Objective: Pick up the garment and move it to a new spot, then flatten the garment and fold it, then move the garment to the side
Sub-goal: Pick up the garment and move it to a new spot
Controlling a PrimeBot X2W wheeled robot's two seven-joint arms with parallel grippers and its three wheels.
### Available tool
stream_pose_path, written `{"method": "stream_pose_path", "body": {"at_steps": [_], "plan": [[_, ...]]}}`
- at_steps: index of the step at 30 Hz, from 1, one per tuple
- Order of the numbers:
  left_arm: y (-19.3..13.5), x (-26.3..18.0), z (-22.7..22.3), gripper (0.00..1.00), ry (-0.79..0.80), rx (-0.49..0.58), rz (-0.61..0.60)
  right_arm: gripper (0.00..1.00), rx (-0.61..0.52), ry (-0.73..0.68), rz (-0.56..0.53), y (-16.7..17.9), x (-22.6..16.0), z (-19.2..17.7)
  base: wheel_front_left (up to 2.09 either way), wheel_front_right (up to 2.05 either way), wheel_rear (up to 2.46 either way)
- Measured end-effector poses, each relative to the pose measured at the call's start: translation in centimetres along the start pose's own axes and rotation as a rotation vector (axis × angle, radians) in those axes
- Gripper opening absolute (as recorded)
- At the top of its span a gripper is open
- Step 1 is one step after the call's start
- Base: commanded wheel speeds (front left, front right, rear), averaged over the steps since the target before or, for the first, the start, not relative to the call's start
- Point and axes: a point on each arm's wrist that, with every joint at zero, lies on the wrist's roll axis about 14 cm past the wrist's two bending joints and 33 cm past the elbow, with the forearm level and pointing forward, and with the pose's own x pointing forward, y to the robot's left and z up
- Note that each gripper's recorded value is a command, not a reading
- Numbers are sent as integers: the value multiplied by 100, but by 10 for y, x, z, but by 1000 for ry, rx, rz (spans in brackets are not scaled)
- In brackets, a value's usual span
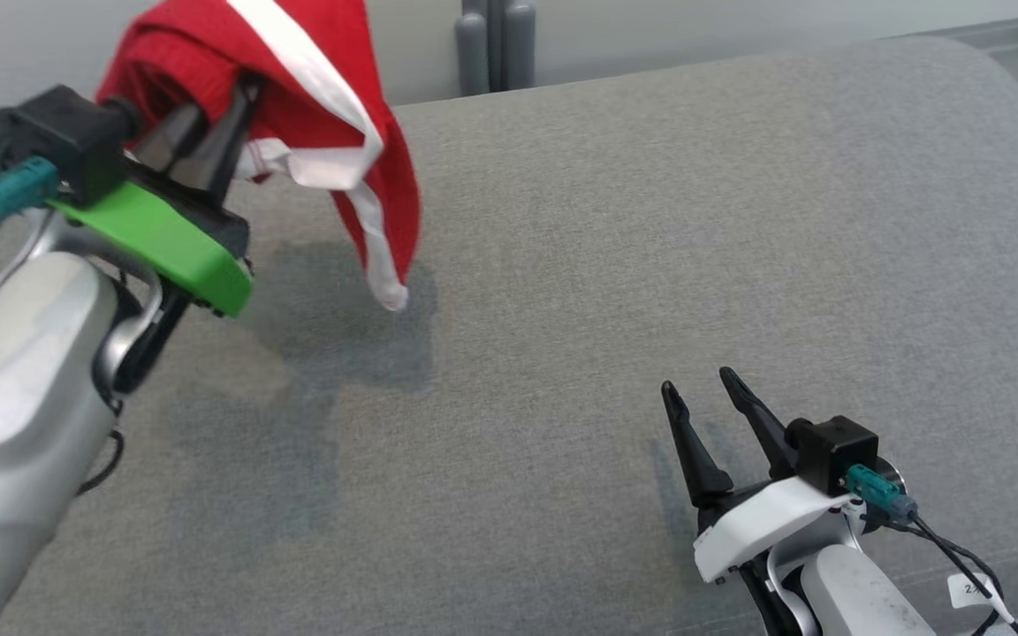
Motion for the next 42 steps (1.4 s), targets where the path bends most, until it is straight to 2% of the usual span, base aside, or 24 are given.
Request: {"method": "stream_pose_path", "body": {"at_steps": [8,12,18,23,27,28,29,30,37,42], "plan": [[-113,44,-19,0,-55,-212,-203,100,-12,-32,-129,-38,-28,13,0,0,0],[-152,53,-39,0,-30,-292,-259,100,-23,-44,-202,-58,-44,17,0,0,0],[-178,42,-113,0,151,-403,-237,100,-30,-41,-285,-80,-61,18,0,0,0],[-181,-2,-198,0,399,-379,-203,100,-30,-18,-302,-86,-61,11,0,0,0],[-172,-28,-226,0,493,-365,-152,100,-31,-8,-282,-82,-54,8,0,0,0],[-170,-33,-229,20,503,-360,-143,100,-33,-6,-273,-80,-51,7,0,0,0],[-166,-36,-230,50,506,-362,-126,100,-36,-4,-262,-77,-49,7,0,0,0],[-162,-39,-230,100,506,-364,-110,100,-34,-4,-252,-74,-46,6,0,0,0],[-140,-59,-222,100,485,-315,-28,100,-32,-5,-175,-54,-30,5,0,0,0],[-117,-81,-204,100,427,-299,99,100,-25,-8,-87,-28,-14,4,0,0,0]]}}
